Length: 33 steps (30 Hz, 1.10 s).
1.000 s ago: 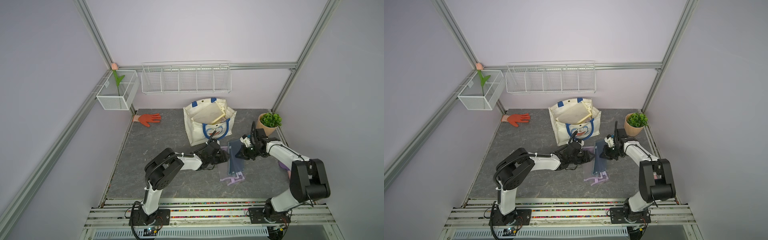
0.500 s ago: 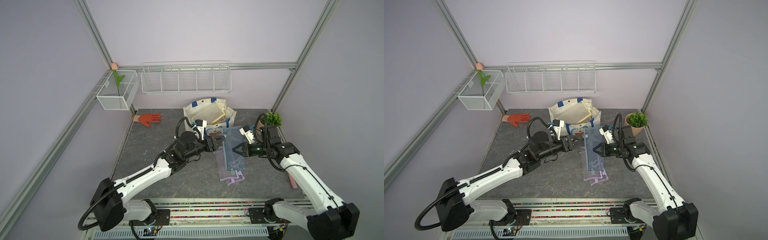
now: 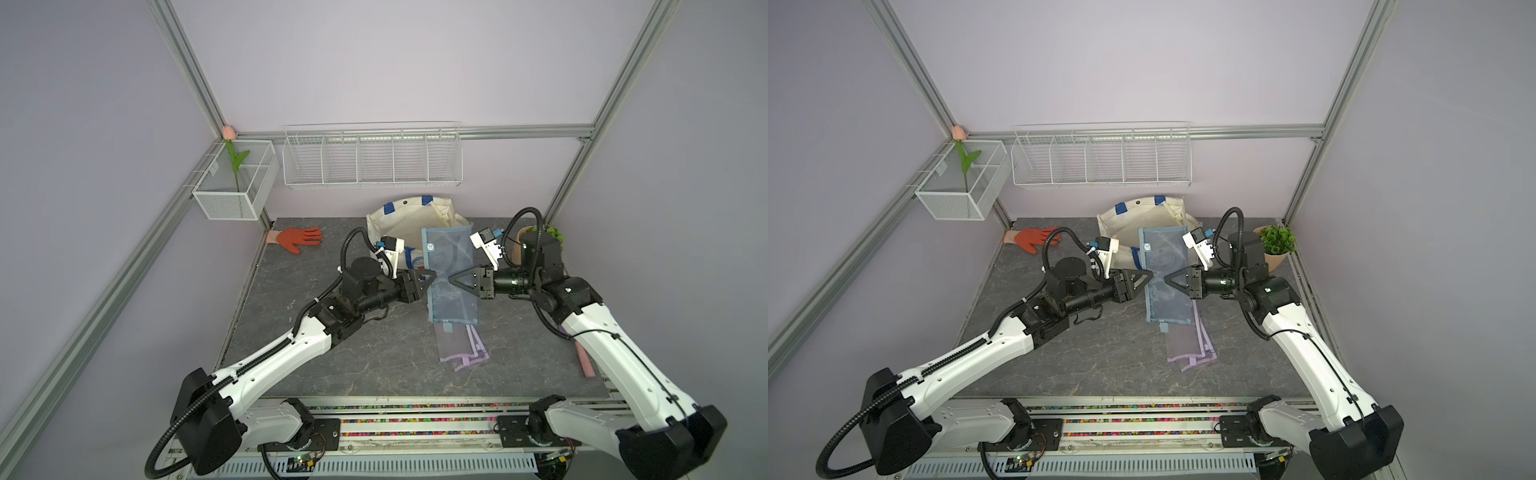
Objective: Put the pencil pouch into the canvas bag
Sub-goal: Pick up the pencil pouch.
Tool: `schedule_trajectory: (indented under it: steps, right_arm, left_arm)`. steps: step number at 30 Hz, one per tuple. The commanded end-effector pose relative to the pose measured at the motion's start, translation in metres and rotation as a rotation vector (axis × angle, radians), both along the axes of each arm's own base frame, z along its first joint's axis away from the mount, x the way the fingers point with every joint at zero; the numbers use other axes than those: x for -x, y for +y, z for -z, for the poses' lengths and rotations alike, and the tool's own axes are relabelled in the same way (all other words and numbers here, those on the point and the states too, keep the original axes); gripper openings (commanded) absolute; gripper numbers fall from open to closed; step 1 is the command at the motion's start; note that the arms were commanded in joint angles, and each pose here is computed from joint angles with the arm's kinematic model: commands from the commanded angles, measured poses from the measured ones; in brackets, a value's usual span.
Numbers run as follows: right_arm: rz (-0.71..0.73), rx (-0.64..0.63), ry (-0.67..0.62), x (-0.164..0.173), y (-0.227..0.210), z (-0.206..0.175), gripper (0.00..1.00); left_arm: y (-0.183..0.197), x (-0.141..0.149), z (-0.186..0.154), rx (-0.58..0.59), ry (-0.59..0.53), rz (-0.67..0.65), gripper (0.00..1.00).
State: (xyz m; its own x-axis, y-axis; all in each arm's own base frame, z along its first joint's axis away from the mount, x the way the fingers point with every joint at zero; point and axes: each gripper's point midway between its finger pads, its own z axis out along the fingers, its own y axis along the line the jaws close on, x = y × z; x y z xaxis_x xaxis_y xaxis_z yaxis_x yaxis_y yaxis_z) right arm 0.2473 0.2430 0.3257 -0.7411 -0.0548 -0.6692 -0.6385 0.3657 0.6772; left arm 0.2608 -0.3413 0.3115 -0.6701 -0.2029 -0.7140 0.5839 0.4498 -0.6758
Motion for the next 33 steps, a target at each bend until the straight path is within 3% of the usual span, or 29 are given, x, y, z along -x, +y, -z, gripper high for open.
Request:
schedule_trajectory:
  steps: [1,7,10,13,15,17,19,23,27,33]
  right_arm:
    - [-0.033,-0.030,-0.014,0.001,0.007,-0.007,0.07]
    - [-0.023,-0.011,-0.005,-0.001,0.006,-0.001,0.08]
    - [0.003,0.018,-0.001,-0.003,0.002,0.003,0.21]
    - [0.052,0.077,-0.004,-0.008,-0.004,0.009,0.47]
    - [0.091,0.138,0.005,-0.013,-0.011,0.016,0.73]
    - [0.117,0.198,0.016,-0.014,-0.017,0.023,0.90]
    - [0.142,0.245,0.025,-0.015,-0.023,0.030,0.99]
    - [0.187,0.316,0.046,-0.015,-0.036,0.042,0.92]
    - [0.197,0.326,0.072,-0.014,-0.040,0.047,0.90]
    - [0.238,0.335,0.086,-0.015,-0.053,0.047,0.90]
  left_arm:
    - [-0.010,0.000,-0.037,0.101,-0.073,0.042,0.49]
    - [-0.011,0.003,-0.039,0.089,-0.096,0.066,0.12]
    - [-0.002,0.001,-0.044,0.049,-0.133,0.036,0.00]
    - [0.014,-0.009,-0.043,-0.076,-0.176,-0.026,0.00]
    - [0.026,-0.020,-0.046,-0.189,-0.227,-0.055,0.00]
    - [0.040,-0.034,-0.054,-0.303,-0.295,-0.088,0.00]
    - [0.053,-0.054,-0.070,-0.405,-0.375,-0.129,0.00]
    - [0.063,-0.101,-0.106,-0.632,-0.551,-0.174,0.00]
    - [0.044,-0.148,-0.130,-0.800,-0.678,-0.153,0.00]
    - [0.015,-0.197,-0.107,-0.966,-0.741,-0.090,0.00]
